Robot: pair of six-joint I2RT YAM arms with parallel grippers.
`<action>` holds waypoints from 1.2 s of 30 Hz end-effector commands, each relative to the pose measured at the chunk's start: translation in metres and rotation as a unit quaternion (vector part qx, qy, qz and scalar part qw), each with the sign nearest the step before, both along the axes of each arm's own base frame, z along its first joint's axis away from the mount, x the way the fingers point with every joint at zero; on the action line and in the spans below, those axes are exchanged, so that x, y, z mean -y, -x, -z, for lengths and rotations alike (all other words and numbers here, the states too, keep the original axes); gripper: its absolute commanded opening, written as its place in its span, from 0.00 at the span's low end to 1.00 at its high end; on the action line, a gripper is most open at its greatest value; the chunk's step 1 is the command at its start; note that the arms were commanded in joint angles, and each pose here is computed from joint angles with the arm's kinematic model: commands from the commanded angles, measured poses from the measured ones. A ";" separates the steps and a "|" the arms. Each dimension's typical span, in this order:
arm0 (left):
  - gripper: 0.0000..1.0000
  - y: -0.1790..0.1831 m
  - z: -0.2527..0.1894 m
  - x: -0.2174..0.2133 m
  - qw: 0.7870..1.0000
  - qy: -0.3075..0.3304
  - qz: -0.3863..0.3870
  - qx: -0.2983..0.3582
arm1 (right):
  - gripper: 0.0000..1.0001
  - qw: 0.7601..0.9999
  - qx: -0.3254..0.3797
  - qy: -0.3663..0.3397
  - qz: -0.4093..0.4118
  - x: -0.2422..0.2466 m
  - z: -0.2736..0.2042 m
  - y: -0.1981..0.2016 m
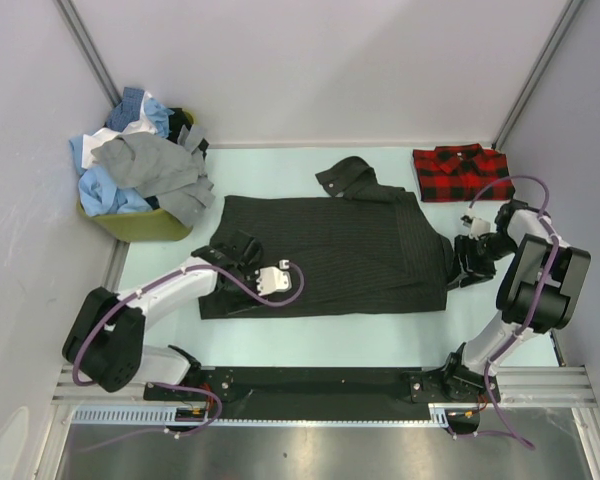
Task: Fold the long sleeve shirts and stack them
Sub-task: Fold the shirt
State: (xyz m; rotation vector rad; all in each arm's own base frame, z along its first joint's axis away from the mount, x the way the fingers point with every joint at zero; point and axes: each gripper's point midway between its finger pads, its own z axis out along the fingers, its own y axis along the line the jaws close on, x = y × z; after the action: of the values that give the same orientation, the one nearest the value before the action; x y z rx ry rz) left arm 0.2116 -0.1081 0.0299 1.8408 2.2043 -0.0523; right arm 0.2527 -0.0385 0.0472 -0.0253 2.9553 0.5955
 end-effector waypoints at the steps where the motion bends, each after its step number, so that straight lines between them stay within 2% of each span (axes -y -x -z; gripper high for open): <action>1: 0.66 -0.017 -0.032 0.023 0.998 0.060 -0.012 0.031 | 0.50 0.999 0.005 -0.010 0.050 0.014 0.006 -0.017; 5: 0.66 -0.023 -0.036 0.028 0.997 0.069 -0.022 0.034 | 0.51 0.997 0.007 -0.029 0.075 0.015 0.024 -0.031; 10: 0.66 -0.023 -0.038 0.028 0.996 0.072 -0.027 0.036 | 0.55 0.992 0.028 -0.093 0.084 0.013 0.027 -0.050; 14: 0.66 -0.025 -0.039 0.028 0.996 0.069 -0.029 0.038 | 0.55 0.985 0.046 -0.147 0.079 0.013 0.023 -0.054; 17: 0.66 -0.028 -0.039 0.029 0.997 0.067 -0.029 0.037 | 0.49 0.980 0.034 -0.180 0.075 0.011 0.027 -0.052; 19: 0.65 -0.029 -0.039 0.029 0.997 0.066 -0.028 0.037 | 0.49 0.974 0.028 -0.210 0.084 0.010 0.024 -0.047; 23: 0.65 -0.031 -0.038 0.031 0.997 0.068 -0.028 0.034 | 0.51 0.974 0.034 -0.206 0.085 0.020 0.025 -0.041; 26: 0.65 -0.032 -0.037 0.033 0.997 0.067 -0.031 0.029 | 0.42 0.973 0.032 -0.211 0.085 0.020 0.026 -0.040; 27: 0.65 -0.033 -0.036 0.033 0.997 0.066 -0.031 0.029 | 0.34 0.972 0.032 -0.219 0.085 0.017 0.024 -0.040; 29: 0.65 -0.036 -0.035 0.034 0.997 0.066 -0.031 0.030 | 0.25 0.971 0.023 -0.225 0.078 0.013 0.023 -0.034; 30: 0.65 -0.036 -0.035 0.033 0.997 0.067 -0.033 0.029 | 0.16 0.972 0.017 -0.221 0.076 0.013 0.024 -0.030; 31: 0.65 -0.036 -0.034 0.033 0.997 0.066 -0.035 0.027 | 0.11 0.972 0.010 -0.222 0.074 0.011 0.026 -0.024; 32: 0.65 -0.036 -0.034 0.033 0.997 0.068 -0.036 0.027 | 0.00 0.974 0.012 -0.214 0.068 0.013 0.027 -0.021; 36: 0.65 -0.034 -0.032 0.033 0.997 0.068 -0.041 0.023 | 0.00 0.979 0.008 -0.191 0.068 0.024 0.025 -0.013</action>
State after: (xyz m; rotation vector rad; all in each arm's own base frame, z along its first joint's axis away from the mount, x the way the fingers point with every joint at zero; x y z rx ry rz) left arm 0.2370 -0.1311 0.0524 1.7158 2.2022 -0.1041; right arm 0.2773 -0.0524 0.0174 0.2453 2.7136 1.1755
